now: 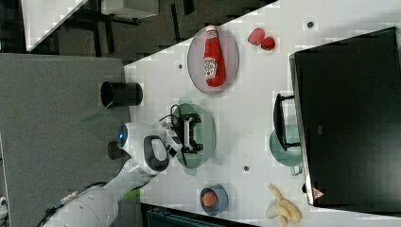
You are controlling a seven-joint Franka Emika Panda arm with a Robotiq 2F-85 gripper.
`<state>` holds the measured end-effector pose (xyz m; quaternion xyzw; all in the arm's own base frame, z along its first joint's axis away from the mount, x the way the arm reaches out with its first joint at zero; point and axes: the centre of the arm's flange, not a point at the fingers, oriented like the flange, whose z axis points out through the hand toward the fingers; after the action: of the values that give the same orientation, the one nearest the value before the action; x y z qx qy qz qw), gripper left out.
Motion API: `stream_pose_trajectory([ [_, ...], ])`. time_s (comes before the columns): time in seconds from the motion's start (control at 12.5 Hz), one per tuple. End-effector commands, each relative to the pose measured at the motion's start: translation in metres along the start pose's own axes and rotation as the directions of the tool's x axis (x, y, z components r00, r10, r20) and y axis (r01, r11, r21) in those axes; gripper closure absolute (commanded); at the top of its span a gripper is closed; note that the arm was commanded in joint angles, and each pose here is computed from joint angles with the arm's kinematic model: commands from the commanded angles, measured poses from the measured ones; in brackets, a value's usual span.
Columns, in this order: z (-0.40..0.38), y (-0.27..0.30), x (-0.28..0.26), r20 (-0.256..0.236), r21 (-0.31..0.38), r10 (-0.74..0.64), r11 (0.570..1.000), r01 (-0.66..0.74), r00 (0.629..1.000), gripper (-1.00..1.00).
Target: Drag strainer left to right.
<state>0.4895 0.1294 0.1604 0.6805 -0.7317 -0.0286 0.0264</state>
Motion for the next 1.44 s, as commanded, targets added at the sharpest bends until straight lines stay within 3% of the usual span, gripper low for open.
stream_pose_trajectory([
  [0.08,0.005,-0.007,0.044,-0.018,-0.014,-0.064,0.998,0.063,0.998,-1.00],
  [0.8,0.004,-0.021,0.147,-0.047,0.011,-0.001,1.000,0.001,0.999,-1.00],
  [1.44,0.005,-0.020,0.217,-0.078,0.007,-0.071,0.997,0.071,0.994,-1.00],
])
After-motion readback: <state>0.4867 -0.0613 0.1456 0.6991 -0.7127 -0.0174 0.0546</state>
